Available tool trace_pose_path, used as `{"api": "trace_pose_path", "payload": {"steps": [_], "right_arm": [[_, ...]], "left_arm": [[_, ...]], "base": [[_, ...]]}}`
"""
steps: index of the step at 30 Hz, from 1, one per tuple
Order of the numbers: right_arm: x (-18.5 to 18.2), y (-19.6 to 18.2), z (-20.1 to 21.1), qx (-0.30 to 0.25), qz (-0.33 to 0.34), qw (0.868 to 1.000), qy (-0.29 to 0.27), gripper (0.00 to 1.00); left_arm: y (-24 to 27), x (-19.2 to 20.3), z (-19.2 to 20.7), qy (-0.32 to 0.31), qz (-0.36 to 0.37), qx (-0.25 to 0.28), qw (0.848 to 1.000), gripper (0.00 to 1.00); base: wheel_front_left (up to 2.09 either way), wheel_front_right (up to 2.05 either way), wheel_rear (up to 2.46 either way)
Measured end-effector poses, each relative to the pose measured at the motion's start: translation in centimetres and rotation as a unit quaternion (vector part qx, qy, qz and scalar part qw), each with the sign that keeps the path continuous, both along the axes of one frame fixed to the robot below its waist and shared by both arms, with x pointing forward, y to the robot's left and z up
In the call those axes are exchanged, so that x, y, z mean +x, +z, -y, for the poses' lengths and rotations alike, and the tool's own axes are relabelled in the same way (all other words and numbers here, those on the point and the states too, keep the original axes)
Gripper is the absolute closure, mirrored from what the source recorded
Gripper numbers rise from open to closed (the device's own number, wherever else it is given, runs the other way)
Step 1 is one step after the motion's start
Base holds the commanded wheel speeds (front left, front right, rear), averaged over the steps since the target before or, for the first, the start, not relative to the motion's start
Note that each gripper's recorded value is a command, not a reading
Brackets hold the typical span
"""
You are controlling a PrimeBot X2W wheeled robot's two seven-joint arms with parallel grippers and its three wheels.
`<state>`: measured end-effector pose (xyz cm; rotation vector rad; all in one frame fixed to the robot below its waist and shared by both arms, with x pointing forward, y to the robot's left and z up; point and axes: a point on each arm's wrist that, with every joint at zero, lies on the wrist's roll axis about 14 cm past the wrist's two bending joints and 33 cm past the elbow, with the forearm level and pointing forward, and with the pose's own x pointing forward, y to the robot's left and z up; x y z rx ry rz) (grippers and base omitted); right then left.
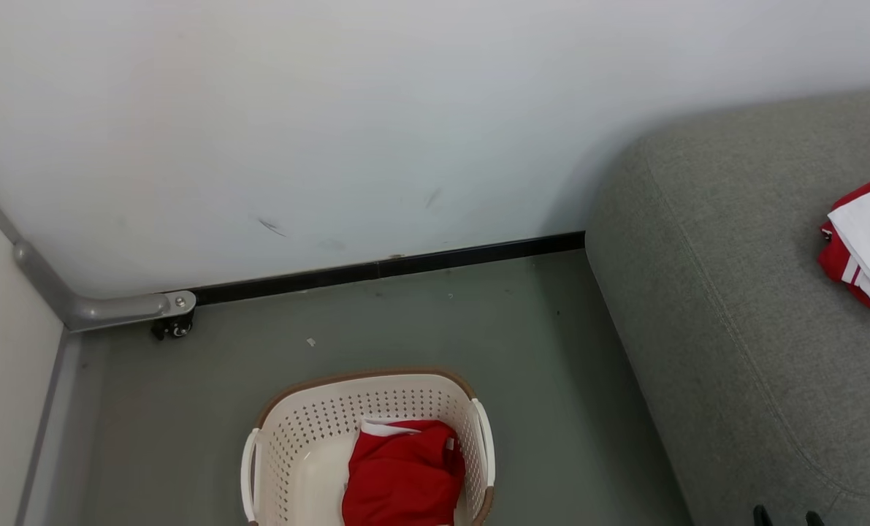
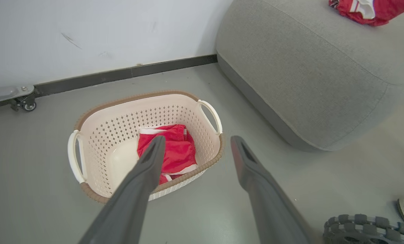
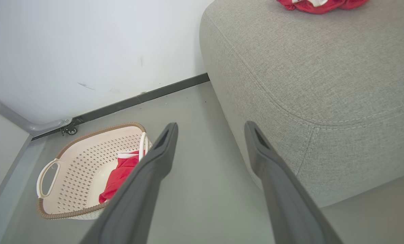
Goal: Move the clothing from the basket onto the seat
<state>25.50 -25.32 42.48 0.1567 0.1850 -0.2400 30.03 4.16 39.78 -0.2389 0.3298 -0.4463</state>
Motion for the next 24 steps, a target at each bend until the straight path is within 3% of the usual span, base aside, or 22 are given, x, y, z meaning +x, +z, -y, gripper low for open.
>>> {"api": "trace_pose_path", "payload": {"steps": [24], "right_arm": [[2.7, 0.9, -1.1, 0.014, 0.001, 1.000, 0.000, 0.00]], "left_arm": [[-3.6, 8.5, 3.7, -0.095, -0.015, 0.051, 0.994, 0.00]], "base": [[0.00, 0.00, 0.00]]}}
